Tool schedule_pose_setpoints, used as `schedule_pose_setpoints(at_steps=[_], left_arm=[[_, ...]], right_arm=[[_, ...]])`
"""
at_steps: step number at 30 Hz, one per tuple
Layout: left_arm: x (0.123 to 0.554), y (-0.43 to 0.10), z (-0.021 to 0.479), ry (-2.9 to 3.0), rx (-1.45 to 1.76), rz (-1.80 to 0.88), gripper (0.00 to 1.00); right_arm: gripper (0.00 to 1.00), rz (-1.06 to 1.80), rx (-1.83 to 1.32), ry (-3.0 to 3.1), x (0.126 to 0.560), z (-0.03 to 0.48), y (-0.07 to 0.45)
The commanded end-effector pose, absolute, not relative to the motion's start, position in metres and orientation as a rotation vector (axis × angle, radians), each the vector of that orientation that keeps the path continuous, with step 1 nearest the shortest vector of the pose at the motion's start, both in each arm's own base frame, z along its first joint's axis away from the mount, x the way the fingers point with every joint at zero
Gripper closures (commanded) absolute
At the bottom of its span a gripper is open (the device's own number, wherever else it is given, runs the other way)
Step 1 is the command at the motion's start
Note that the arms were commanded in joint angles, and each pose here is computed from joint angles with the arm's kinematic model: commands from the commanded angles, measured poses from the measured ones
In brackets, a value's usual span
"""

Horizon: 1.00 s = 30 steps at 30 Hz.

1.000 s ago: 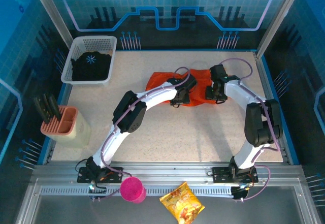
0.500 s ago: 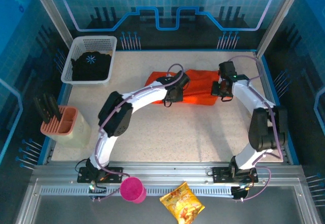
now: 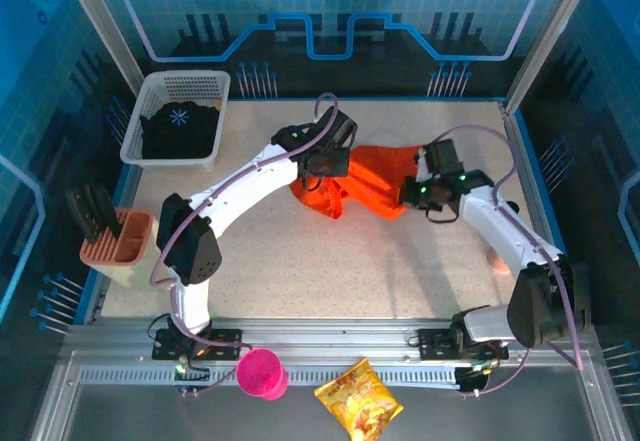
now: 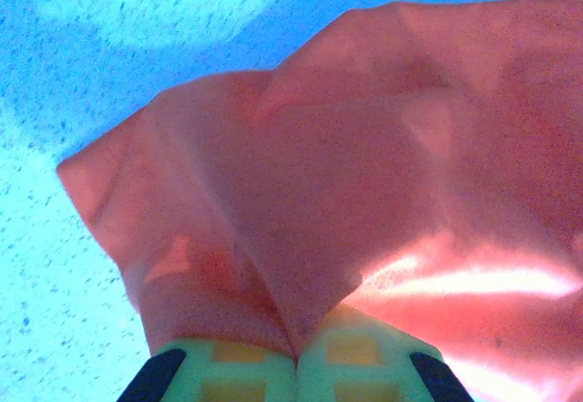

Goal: Fold and stack the t-shirts

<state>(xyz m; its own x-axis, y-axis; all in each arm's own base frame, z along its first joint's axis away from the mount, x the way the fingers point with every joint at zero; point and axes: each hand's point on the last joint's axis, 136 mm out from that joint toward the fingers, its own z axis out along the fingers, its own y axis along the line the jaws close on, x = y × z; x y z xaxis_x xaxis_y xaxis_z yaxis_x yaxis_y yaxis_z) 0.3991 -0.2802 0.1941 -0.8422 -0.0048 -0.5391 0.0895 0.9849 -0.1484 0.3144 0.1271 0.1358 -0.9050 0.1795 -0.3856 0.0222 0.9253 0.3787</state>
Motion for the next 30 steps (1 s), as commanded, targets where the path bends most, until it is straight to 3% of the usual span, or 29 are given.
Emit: schedule_pose_setpoints(at_steps=[1, 15, 18, 20, 22, 25, 30], left_arm=[[0.393, -0.251, 0.192, 2.588, 0.055, -0.124, 1.0], [0.391, -0.211, 0.193, 2.565, -0.052, -0.095, 0.99], [0.389, -0.204, 0.194, 2.568, -0.067, -0.094, 0.93], [0.389, -0.197, 0.19, 2.583, -0.079, -0.067, 0.78], [0.389, -0.188, 0.187, 2.589, -0.094, -0.016, 0.58], [0.382, -0.181, 0.181, 2.603, -0.103, 0.033, 0.27], [0.35, -0.192, 0.169, 2.665, 0.009, 0.116, 0.02]], right_arm=[[1.0, 0.676, 0.113, 2.696, 0.279, 0.136, 0.167], [0.99, 1.035, -0.264, 2.793, 0.227, 0.123, 0.257], [0.64, 0.945, -0.29, 2.852, 0.23, 0.11, 0.254], [0.44, 0.84, -0.3, 2.864, 0.237, 0.11, 0.244], [0.37, 0.78, -0.297, 2.853, 0.245, 0.116, 0.235], [0.34, 0.69, -0.247, 2.825, 0.257, 0.126, 0.213], [0.35, 0.588, -0.071, 2.783, 0.276, 0.133, 0.159]])
